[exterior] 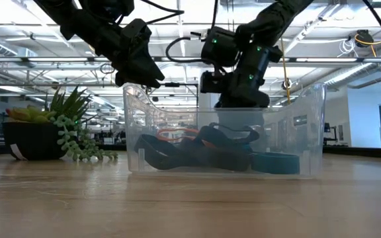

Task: Pick and place rubber bands into bin
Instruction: Put the red rubber band into the bin

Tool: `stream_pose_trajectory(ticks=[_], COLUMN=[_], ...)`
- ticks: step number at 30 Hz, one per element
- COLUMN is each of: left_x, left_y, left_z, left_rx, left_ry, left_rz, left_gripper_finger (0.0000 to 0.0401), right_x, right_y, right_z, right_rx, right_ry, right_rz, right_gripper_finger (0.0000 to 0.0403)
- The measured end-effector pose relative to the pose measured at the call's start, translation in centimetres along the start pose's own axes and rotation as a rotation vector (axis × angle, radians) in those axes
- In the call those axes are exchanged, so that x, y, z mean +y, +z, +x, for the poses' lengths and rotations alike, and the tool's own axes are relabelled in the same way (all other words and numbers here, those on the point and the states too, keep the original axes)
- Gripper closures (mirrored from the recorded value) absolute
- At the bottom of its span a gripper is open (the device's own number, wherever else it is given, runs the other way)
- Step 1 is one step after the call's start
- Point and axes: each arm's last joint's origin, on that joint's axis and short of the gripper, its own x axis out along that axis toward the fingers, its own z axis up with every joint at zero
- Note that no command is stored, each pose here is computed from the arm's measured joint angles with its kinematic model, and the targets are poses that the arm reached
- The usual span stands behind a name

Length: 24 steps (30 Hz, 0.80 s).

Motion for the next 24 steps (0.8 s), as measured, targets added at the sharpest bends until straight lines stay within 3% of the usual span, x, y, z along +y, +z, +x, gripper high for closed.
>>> stream_pose_trajectory(ticks=[24], left_x=[0.0], left_y=[0.0], left_z=[0.0], left_rx=[-0.002], left_ry=[0.0], left_rz=[0.017], left_gripper_finger=[0.0233], right_x=[0.6], right_y=[-3.3], right_z=[2.5], right_rx=[-0.094], right_ry=[0.027], right_rz=[0.068], right_gripper_finger=[0.0263])
